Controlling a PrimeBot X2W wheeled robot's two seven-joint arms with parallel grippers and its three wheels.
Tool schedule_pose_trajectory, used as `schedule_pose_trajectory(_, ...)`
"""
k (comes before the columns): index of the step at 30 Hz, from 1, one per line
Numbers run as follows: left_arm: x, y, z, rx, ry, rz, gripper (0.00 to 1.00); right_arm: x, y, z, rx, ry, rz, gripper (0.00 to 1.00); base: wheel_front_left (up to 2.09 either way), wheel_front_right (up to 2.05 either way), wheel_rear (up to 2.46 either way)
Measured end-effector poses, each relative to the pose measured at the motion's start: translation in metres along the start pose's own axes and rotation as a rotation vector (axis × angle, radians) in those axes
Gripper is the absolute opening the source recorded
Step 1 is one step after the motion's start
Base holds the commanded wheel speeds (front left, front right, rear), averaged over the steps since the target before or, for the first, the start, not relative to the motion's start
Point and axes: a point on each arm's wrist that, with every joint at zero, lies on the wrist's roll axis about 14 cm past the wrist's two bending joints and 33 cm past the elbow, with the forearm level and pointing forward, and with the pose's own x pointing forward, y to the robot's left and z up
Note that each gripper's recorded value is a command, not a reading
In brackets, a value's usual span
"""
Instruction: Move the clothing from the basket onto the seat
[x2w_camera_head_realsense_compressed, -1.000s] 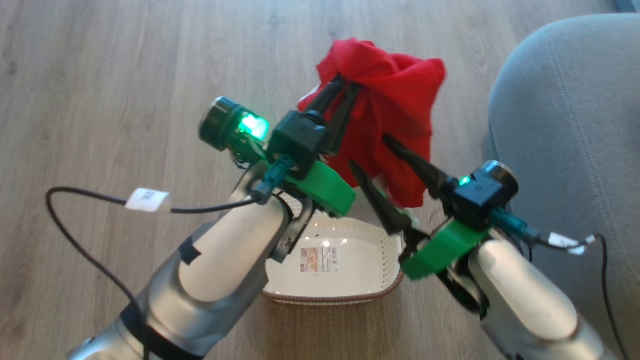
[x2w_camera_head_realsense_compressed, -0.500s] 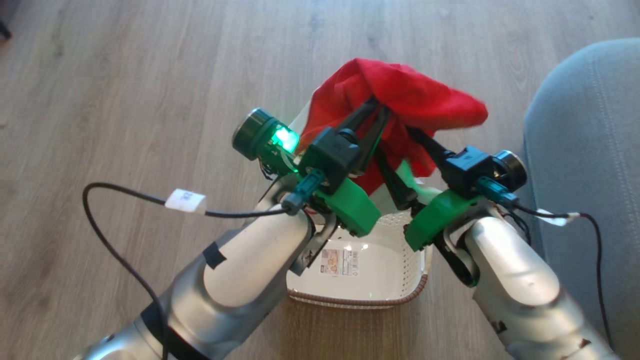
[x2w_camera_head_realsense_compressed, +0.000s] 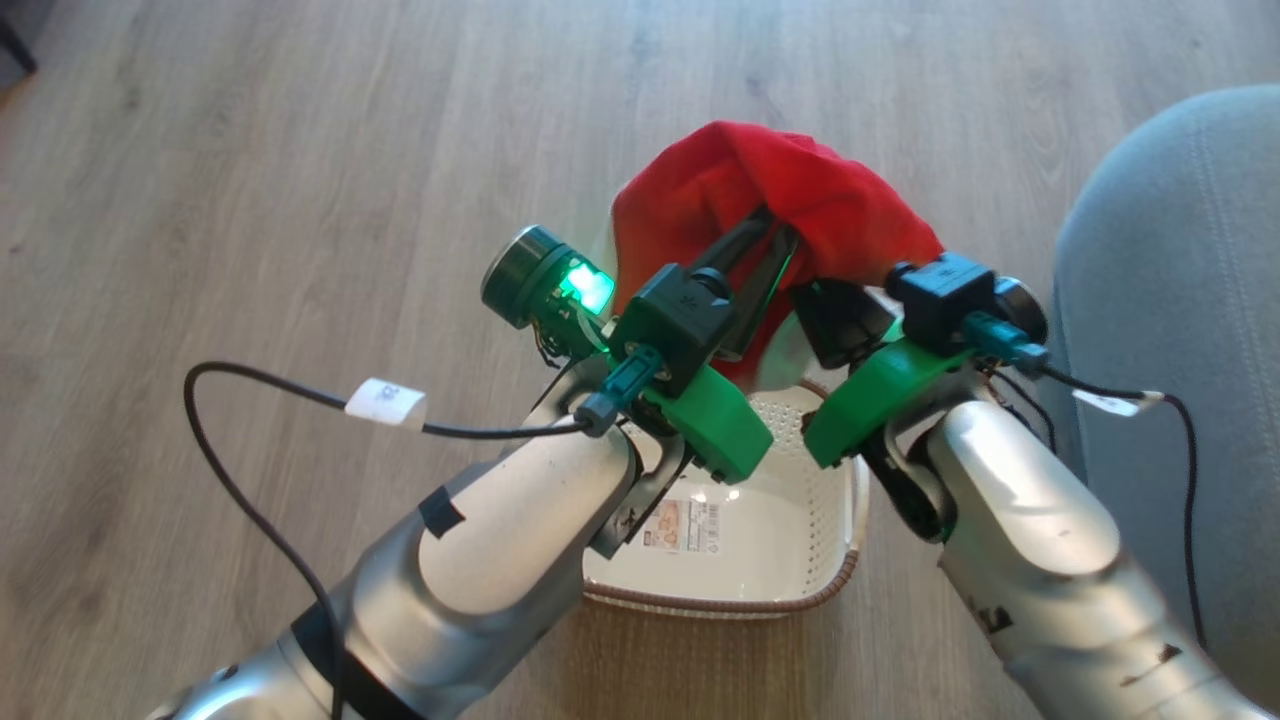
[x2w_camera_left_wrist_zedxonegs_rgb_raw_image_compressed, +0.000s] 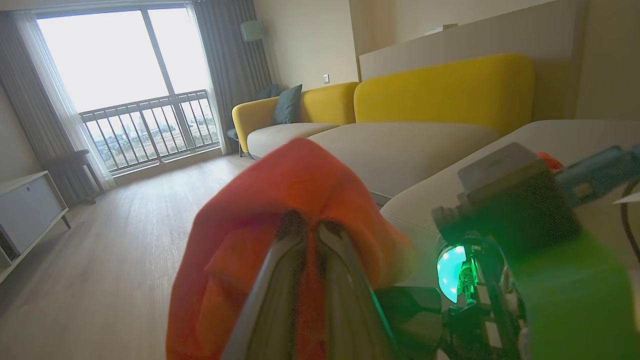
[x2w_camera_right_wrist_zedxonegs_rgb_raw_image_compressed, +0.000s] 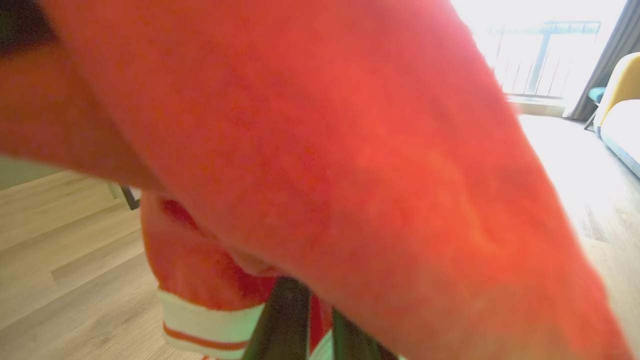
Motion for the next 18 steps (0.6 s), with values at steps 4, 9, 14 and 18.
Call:
schedule_pose_trajectory(4,0.004,-0.006,-0.004,-0.032,0.005,-0.021,1.00,-0.008,-0.014,0.010,-0.001,-0.036,-0.033,0.00,0.00,0.00,0.00)
schedule_pose_trajectory(9,0.009,-0.021,-0.014,-0.084,0.020,-0.090,1.00,-0.028,-0.061,0.032,-0.021,-0.105,-0.153,0.00,0.00,0.00,0.00)
schedule_pose_trajectory(14,0.011,-0.042,-0.028,-0.142,0.046,-0.176,1.00,-0.053,-0.095,0.053,-0.036,-0.166,-0.258,0.00,0.00,0.00,0.00)
schedule_pose_trajectory(18,0.013,-0.065,-0.041,-0.190,0.071,-0.266,1.00,-0.076,-0.116,0.063,-0.064,-0.185,-0.325,0.00,0.00,0.00,0.00)
